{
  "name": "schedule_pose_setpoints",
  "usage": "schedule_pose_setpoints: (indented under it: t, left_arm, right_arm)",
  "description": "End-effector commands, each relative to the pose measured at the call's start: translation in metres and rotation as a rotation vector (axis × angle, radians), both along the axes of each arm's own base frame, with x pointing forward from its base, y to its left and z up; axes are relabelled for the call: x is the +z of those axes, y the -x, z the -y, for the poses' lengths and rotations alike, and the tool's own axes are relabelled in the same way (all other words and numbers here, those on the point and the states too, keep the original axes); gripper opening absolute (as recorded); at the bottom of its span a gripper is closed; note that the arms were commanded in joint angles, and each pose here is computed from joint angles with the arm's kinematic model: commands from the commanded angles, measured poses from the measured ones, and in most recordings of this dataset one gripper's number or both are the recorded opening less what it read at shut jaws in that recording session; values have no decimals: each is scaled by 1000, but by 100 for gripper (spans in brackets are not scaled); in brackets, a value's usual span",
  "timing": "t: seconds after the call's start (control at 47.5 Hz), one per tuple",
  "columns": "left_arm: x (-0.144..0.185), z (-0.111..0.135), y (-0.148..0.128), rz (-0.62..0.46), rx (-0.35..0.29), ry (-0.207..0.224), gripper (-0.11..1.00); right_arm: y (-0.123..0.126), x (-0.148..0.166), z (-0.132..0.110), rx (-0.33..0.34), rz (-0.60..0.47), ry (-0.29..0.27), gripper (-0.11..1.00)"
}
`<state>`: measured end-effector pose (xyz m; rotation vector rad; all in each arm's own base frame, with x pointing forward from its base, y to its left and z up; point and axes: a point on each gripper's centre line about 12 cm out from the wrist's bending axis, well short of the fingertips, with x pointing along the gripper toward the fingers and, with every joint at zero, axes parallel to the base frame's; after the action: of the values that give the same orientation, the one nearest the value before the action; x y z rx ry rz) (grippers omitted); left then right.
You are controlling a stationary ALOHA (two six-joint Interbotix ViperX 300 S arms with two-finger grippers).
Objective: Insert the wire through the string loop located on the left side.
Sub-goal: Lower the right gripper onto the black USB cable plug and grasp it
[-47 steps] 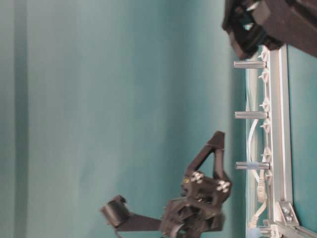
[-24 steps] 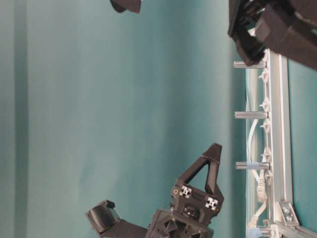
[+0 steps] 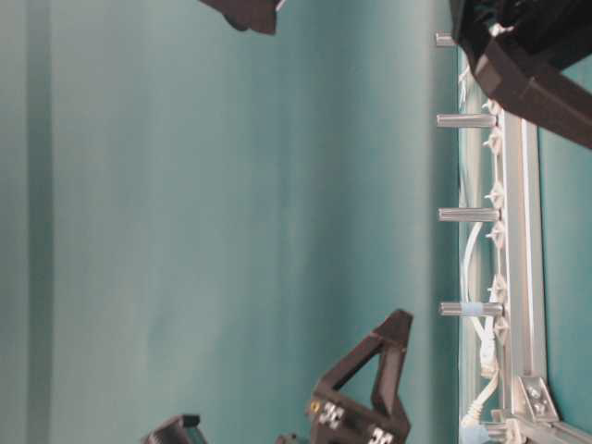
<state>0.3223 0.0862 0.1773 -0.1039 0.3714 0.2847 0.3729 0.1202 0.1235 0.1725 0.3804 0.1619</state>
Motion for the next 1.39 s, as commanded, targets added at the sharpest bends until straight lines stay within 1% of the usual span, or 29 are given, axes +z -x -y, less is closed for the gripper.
schedule_pose_setpoints:
  t: [0.0, 0.211, 0.316, 0.442, 0.547, 0.716, 0.884, 1.137, 1.369]
  left_arm:
    - [13, 3, 4, 38, -3, -2, 71]
    - [10, 10, 9, 8, -21, 5, 73]
    - [7, 11, 10, -13, -23, 16, 76]
    - [7, 11, 11, -14, -23, 18, 81]
    - [7, 11, 11, -16, -23, 18, 81]
    - [5, 12, 12, -22, -22, 20, 81]
    - [1, 12, 14, -32, -23, 21, 81]
    - [-7, 13, 19, -56, -23, 27, 81]
    - [-8, 15, 25, -60, -22, 29, 81]
  right_arm:
    - [-3, 15, -6, -3, 41, -25, 79]
    - [-4, 8, -7, -30, 16, -47, 79]
    - [-6, 2, -11, -43, 0, -55, 79]
    - [-10, -5, -21, -36, -10, -50, 79]
    - [-13, -11, -28, -41, -27, -49, 79]
    - [-16, -20, -30, -69, -60, -58, 79]
    - [-18, -24, -34, -60, -77, -43, 79]
    - [-21, -34, -41, -56, -104, -43, 79]
    - [-21, -39, -42, -55, -122, -40, 79]
